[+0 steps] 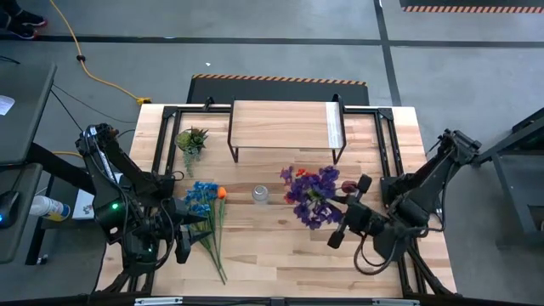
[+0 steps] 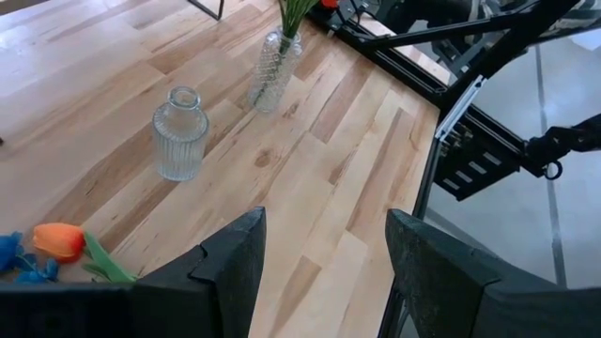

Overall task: Pick and place flowers into a vace then onto a shelf
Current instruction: Put the purple flowers into the right transparent flower vase

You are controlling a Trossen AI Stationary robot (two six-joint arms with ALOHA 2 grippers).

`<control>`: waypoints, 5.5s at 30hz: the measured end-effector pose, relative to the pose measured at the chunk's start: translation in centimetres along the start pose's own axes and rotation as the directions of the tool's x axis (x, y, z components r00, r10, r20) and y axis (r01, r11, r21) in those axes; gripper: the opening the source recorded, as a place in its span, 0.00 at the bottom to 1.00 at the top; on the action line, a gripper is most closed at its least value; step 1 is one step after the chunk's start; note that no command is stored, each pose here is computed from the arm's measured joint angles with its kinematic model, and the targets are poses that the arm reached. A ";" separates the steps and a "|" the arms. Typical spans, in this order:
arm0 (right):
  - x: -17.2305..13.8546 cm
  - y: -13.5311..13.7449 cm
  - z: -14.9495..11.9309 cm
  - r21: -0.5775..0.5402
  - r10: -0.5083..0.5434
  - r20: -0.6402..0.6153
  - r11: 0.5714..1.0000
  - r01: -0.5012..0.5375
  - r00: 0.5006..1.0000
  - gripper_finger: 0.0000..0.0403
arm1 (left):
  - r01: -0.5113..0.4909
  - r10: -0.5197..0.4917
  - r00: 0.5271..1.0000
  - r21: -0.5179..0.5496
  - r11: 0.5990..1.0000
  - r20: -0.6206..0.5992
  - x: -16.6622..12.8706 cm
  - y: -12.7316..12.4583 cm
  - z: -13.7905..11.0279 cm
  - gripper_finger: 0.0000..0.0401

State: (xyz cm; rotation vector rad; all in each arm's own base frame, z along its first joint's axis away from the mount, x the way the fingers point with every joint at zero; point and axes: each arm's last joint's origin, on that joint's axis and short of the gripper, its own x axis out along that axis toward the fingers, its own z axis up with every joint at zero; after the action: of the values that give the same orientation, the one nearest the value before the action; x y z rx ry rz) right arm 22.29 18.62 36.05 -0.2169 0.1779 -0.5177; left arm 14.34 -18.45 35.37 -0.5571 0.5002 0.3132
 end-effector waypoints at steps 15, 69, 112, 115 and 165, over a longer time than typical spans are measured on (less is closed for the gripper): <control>-1.2 3.0 -2.4 0.134 -0.090 0.027 0.987 0.085 0.996 0.02 | -0.013 0.013 1.000 0.016 1.000 -0.001 0.0 0.2 0.0 0.63; 3.7 7.2 -8.3 0.040 -0.289 0.035 0.957 0.288 0.957 0.02 | -0.011 0.015 0.998 0.065 0.998 -0.063 0.0 0.3 -0.2 0.63; 5.2 6.4 -9.3 0.021 -0.262 -0.054 0.964 0.264 0.963 0.02 | -0.003 0.014 0.998 0.168 0.986 -0.068 0.0 0.3 -0.2 0.63; 5.6 6.1 -9.3 0.013 -0.274 -0.062 0.961 0.275 0.960 0.02 | -0.002 0.014 0.998 0.176 0.984 -0.068 0.0 0.3 -0.2 0.63; 6.4 6.5 -11.1 -0.118 -0.315 -0.056 0.944 0.307 0.947 0.02 | -0.008 0.031 0.994 0.205 0.979 -0.107 0.0 0.5 -0.4 0.63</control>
State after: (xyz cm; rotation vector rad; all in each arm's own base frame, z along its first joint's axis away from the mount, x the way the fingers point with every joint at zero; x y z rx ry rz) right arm 28.34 19.07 23.06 -0.3340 0.2465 -0.8331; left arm 13.97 -18.25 34.90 -0.3705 0.6364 0.2468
